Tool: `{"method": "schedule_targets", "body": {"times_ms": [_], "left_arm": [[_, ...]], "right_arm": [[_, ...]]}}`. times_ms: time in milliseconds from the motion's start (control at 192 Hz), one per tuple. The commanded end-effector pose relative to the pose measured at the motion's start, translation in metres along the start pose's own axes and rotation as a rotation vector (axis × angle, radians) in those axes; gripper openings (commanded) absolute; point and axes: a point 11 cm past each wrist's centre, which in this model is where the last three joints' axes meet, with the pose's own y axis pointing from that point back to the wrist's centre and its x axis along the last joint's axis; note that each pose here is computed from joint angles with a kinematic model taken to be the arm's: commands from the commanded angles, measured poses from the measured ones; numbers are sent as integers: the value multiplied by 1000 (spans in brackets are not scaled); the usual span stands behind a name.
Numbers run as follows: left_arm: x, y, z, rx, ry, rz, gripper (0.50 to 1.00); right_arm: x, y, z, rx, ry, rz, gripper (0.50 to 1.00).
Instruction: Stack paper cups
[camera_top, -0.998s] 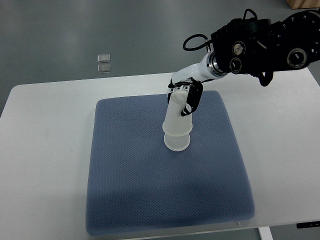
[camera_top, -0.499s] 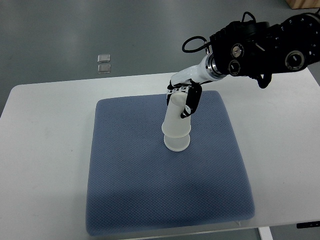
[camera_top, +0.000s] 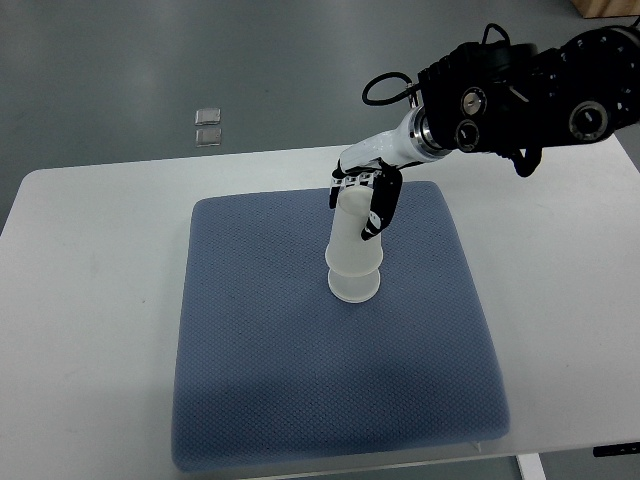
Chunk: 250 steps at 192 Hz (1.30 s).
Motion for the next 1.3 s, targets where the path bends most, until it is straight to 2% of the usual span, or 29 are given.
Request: {"method": "schedule_targets", "body": {"times_ms": [0,140,250,395,551,692,837,967,1185,1295], "left_arm": [[0,0,0,1,0,0,1000],[0,0,0,-1,0,0,1000],[0,0,0,-1,0,0,1000],[-1,0,0,1,0,-2,1000],[-1,0,0,1,0,-2,1000],[-1,0,0,1,0,-2,1000],[-1,0,0,1,-2,-3,1000],[-2,0,0,1,-2,-6,1000],[-1,0,0,1,-2,-3,1000],[-2,0,0,1,-2,-4,1000]], "right_arm": [[0,0,0,1,-1,1,785],[2,1,-1,4,-1,5,791],[2,1,-1,5,-2,5,821],[5,2,1,5,-9,21,823],[16,-4,19,3,-94,121,823],[31,-12,43,76,-407,291,823],[51,-14,65,211,-761,504,821],[58,-15,87,326,-1074,619,821],[47,-24,129,456,-1399,751,823],[31,-43,140,520,-1559,772,823]]}}
